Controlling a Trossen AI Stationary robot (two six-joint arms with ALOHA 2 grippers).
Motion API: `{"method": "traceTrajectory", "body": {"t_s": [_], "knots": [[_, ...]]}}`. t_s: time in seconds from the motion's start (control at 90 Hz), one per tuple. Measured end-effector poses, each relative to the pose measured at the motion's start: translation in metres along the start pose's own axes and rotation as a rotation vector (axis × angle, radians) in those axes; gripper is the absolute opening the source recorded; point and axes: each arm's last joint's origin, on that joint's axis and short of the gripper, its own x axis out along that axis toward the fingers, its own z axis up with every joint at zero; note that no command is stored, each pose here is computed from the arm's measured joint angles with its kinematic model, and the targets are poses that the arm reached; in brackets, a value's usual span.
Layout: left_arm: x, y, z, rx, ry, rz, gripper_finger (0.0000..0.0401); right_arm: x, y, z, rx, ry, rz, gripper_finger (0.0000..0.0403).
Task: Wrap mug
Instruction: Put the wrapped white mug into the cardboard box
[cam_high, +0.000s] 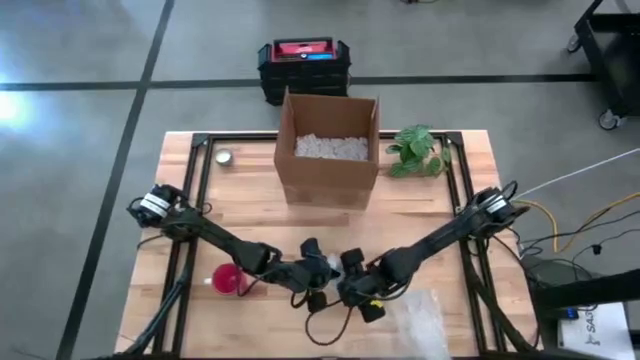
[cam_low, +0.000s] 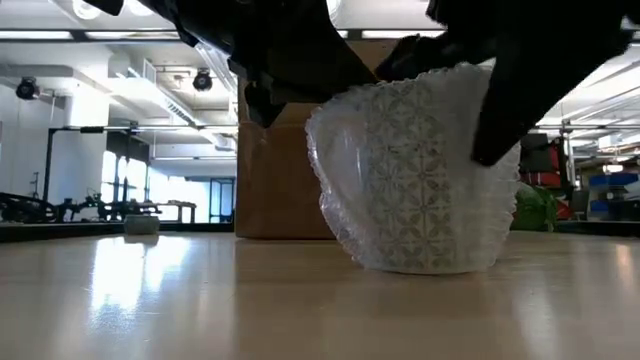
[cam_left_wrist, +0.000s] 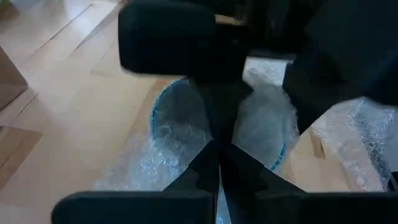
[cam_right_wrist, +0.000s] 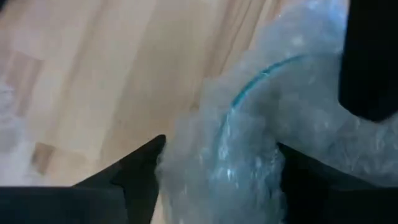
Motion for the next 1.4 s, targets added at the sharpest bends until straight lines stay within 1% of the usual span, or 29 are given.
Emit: {"method": "traceTrajectory", "body": {"t_s": [0.056,0.122,0.2,0.222,0.356,0.444,0.567,0.756,0.833,0.889,0.978,1.044,1.1,1.156,1.267,1.4], "knots": [[0.000,0.000,0.000,0.001,0.000,0.000,0.0000,0.004,0.000,-0.001,-0.022,0.011,-0.003,0.0163],[0.000,0.000,0.000,0.000,-0.001,0.003,0.0000,0.006,0.001,-0.001,-0.049,0.014,0.006,0.0110],[-0.002,0.000,0.003,-0.003,-0.009,0.005,0.0000,0.003,0.001,-0.001,-0.061,0.012,0.018,0.0043],[-0.003,0.000,0.004,-0.004,-0.011,0.003,0.0000,-0.001,0.001,0.000,-0.063,0.010,0.020,0.0035],[-0.013,-0.002,0.011,-0.008,-0.019,-0.021,0.0000,-0.016,-0.001,0.002,-0.066,-0.014,0.031,0.0034],[-0.025,-0.005,0.020,-0.012,-0.052,-0.046,0.0000,-0.030,-0.002,0.001,-0.066,-0.029,0.045,0.0035],[-0.045,-0.009,0.035,-0.001,-0.096,-0.080,0.0000,-0.063,-0.004,0.008,-0.082,-0.143,0.044,0.0034],[-0.084,-0.013,0.055,0.002,-0.144,-0.118,0.0000,-0.107,-0.011,0.004,-0.099,-0.245,0.029,0.0034],[-0.099,-0.015,0.059,0.007,-0.161,-0.106,0.0000,-0.129,-0.016,0.001,-0.102,-0.310,0.019,0.0033],[-0.109,-0.016,0.059,0.031,-0.173,-0.068,0.0000,-0.144,-0.020,-0.002,-0.105,-0.353,0.009,0.0033],[-0.121,-0.019,0.056,0.070,-0.196,0.027,0.0000,-0.170,-0.030,-0.005,-0.114,-0.418,-0.071,0.0033],[-0.124,-0.020,0.053,0.098,-0.205,0.095,0.0000,-0.195,-0.042,-0.006,-0.117,-0.488,-0.169,0.0033],[-0.125,-0.020,0.050,0.117,-0.199,0.131,0.0000,-0.215,-0.055,-0.006,-0.103,-0.550,-0.264,0.0033],[-0.123,-0.019,0.049,0.124,-0.198,0.150,0.0000,-0.234,-0.069,-0.006,-0.074,-0.607,-0.344,0.0033],[-0.117,-0.019,0.045,0.138,-0.181,0.166,0.0000,-0.259,-0.103,-0.004,-0.011,-0.665,-0.433,0.0033],[-0.111,-0.019,0.042,0.148,-0.166,0.177,0.0000,-0.287,-0.157,-0.009,0.126,-0.704,-0.552,0.0033]]}}
